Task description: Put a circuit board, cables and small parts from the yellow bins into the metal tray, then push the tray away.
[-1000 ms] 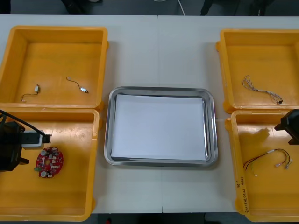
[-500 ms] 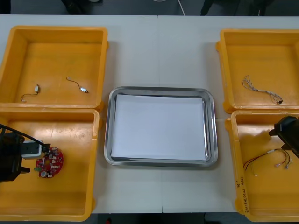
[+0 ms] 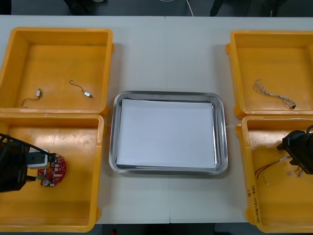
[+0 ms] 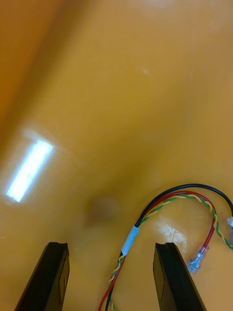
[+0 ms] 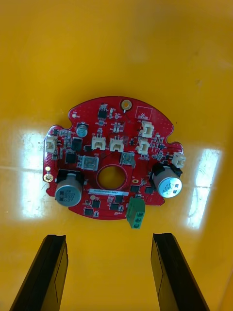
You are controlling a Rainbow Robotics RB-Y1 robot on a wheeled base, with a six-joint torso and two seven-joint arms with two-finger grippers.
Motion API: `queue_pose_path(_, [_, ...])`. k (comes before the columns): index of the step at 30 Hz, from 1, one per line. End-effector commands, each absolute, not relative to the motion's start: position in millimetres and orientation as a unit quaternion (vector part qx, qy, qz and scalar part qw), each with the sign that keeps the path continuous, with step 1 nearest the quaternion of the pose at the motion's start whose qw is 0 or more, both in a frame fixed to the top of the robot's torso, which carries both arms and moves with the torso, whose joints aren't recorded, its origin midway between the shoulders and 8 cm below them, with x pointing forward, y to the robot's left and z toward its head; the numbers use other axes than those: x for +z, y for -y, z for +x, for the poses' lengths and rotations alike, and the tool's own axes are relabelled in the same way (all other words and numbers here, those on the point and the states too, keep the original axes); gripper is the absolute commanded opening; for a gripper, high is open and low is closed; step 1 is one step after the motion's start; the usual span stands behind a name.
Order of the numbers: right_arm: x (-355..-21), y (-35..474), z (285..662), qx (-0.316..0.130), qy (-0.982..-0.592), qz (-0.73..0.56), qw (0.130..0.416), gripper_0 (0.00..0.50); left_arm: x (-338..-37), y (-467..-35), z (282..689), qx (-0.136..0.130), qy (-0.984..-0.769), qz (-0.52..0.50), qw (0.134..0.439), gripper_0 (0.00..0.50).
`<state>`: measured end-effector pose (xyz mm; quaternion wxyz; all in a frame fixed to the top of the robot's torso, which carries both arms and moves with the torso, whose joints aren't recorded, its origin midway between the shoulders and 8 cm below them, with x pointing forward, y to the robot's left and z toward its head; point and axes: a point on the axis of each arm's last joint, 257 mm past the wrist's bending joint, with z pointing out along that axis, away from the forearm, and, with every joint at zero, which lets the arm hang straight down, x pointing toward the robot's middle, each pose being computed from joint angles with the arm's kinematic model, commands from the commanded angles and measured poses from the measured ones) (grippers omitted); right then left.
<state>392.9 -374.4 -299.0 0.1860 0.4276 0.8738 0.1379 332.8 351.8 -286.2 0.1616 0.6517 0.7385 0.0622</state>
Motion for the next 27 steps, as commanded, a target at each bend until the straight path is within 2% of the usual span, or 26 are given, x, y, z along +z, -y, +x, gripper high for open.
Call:
queue_pose_path(1, [-312,368,385,0.141,-0.867,0.444,0.176,0.500,-301,-344,324,0.066,-0.682,0.711,0.157,0.500])
queue_pose_path(27, [-325,364,378,0.133,-0.866,0.451,0.169,0.500,-323,-348,322,0.073,-0.681,0.713,0.152,0.500])
